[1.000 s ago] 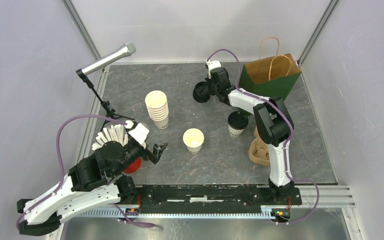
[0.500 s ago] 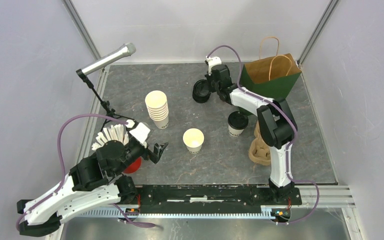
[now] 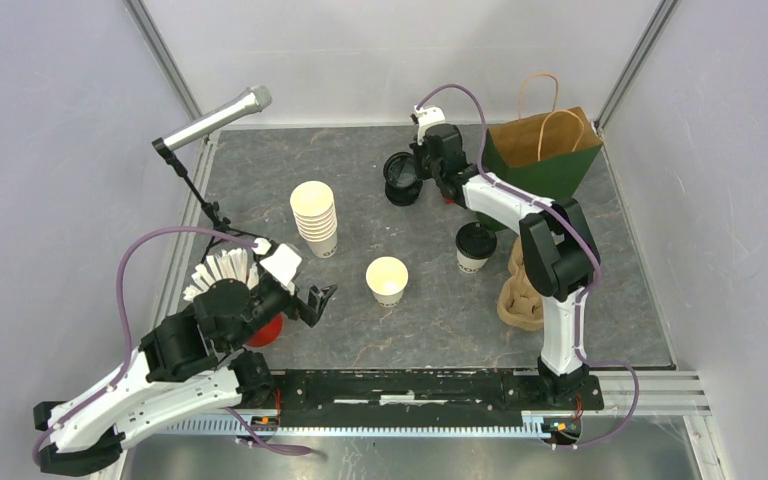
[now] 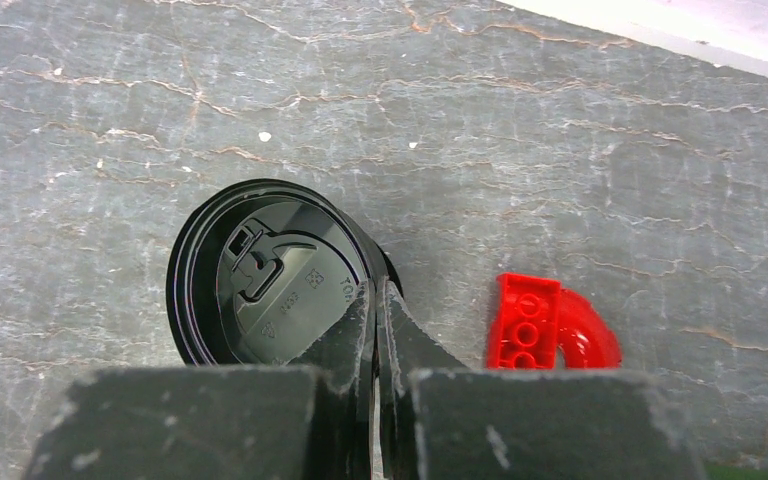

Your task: Pack the takeout coffee

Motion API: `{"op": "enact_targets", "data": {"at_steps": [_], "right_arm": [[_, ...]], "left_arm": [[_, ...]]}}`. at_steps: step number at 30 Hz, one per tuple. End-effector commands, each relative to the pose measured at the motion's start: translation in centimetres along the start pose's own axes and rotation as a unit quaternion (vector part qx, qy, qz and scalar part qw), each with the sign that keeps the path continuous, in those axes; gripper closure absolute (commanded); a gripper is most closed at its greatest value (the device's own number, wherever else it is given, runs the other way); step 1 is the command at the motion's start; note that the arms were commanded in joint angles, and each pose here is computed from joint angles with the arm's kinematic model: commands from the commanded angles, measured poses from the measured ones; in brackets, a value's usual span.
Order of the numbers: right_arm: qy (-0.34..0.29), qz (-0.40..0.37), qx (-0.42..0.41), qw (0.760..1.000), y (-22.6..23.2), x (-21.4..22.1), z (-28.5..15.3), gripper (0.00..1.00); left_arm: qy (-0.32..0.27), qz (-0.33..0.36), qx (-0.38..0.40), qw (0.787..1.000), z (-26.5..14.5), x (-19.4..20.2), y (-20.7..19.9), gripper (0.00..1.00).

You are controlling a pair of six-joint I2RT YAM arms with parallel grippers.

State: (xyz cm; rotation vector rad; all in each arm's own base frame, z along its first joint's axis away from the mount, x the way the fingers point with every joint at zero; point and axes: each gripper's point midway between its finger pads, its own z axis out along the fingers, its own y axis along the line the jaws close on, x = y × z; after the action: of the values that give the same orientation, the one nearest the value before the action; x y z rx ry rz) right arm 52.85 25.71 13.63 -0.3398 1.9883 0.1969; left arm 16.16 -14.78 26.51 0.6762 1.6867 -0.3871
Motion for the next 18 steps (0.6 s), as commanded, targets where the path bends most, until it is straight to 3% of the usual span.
{"op": "enact_targets", "data": {"at_steps": [1, 8, 12, 13, 14, 18], "right_arm": [[-0.026, 0.030, -0.028, 0.999, 0.9, -1.6, 0.1, 1.00], [-0.004, 0.054, -0.038, 0.998, 0.8, 0.2, 1.1, 0.99], [-0.008, 0.054, -0.040, 0.998, 0.7, -0.4, 0.8, 0.91], [-0.008, 0.052, -0.039, 0.998, 0.6, -0.6, 0.8, 0.91], [-0.010, 0.048, -0.041, 0.998, 0.7, -0.8, 0.7, 0.99], [-0.007, 0.041, -0.049, 0.998, 0.9, -1.2, 0.8, 1.00]], "left_arm": [[-0.004, 0.011, 0.005, 1.000, 0.2, -0.3, -0.1, 0.00], [-0.004, 0.010, 0.005, 1.000, 0.2, -0.3, -0.1, 0.00], [-0.003, 0.010, 0.008, 1.000, 0.3, -0.3, -0.2, 0.00], [-0.002, 0.011, 0.007, 1.000, 0.3, -0.3, -0.2, 0.00], [-0.001, 0.011, 0.008, 1.000, 0.4, -0.2, -0.2, 0.00], [0.000, 0.011, 0.009, 1.000, 0.4, -0.2, -0.2, 0.00]]}}
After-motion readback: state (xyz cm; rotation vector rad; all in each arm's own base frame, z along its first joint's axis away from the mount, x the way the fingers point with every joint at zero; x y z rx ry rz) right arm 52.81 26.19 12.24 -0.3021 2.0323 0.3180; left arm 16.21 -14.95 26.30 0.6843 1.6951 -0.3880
